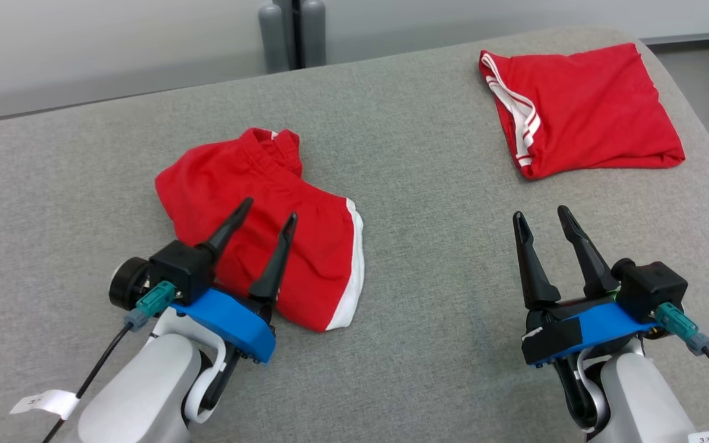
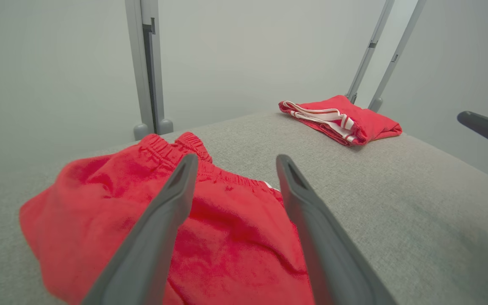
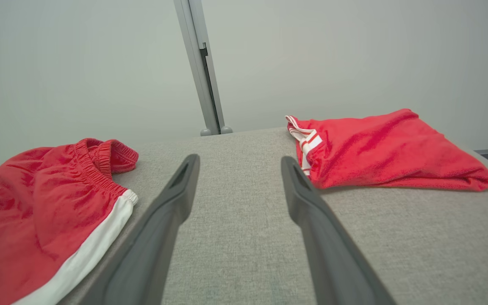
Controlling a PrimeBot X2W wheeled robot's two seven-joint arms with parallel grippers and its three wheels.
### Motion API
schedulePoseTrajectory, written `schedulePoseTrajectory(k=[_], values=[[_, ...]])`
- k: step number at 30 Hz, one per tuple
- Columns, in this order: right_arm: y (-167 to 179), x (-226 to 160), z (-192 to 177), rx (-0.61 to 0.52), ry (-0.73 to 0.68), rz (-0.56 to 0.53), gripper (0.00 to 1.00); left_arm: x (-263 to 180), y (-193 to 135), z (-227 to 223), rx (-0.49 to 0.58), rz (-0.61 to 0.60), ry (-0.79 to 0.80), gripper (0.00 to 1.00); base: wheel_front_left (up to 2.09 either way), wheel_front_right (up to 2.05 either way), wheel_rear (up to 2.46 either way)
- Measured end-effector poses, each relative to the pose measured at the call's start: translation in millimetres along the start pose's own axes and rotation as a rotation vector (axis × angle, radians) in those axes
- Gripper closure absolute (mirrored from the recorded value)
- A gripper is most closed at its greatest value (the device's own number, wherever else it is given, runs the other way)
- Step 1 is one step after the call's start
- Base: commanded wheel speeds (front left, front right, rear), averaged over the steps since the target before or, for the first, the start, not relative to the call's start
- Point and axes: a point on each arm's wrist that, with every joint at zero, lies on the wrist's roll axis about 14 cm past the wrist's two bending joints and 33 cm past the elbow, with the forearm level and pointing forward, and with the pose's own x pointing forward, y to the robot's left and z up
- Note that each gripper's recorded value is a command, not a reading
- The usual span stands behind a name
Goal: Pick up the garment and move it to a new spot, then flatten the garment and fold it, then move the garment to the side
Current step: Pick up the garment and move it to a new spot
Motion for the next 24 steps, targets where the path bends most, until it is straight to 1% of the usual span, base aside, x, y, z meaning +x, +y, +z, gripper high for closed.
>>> schedulePoseTrajectory(k=[5,11,15,19,20,21,24], values=[[7.2,-0.2,2.4,0.008,-0.007,0.018,0.0,-11.1,23.2,31.4,0.051,0.096,-0.088,0.0,0.0,0.0,0.0],[17.7,0.8,4.5,0.008,-0.013,0.045,0.0,-49.7,63.4,67.5,0.098,0.271,-0.193,0.0,0.0,0.0,0.0],[26.4,3.6,7.1,0.005,-0.017,0.069,0.0,-85.5,89.4,78.9,0.111,0.402,-0.236,0.0,0.0,0.0,0.0],[34.5,3.0,7.0,0.002,-0.012,0.09,0.0,-119.8,104.3,81.6,0.107,0.508,-0.262,0.0,0.0,0.0,0.0],[34.5,3.0,7.0,0.002,-0.012,0.09,0.0,-119.8,104.3,81.6,0.107,0.508,-0.262,0.0,0.0,0.0,0.0],[38.5,3.7,8.6,-0.003,-0.012,0.101,0.0,-136.0,109.2,80.8,0.1,0.554,-0.271,0.0,0.0,0.0,0.0],[43.3,2.0,7.9,-0.007,-0.006,0.113,0.0,-159.9,116.1,77.9,0.088,0.622,-0.28,0.0,0.0,0.0,0.0]])
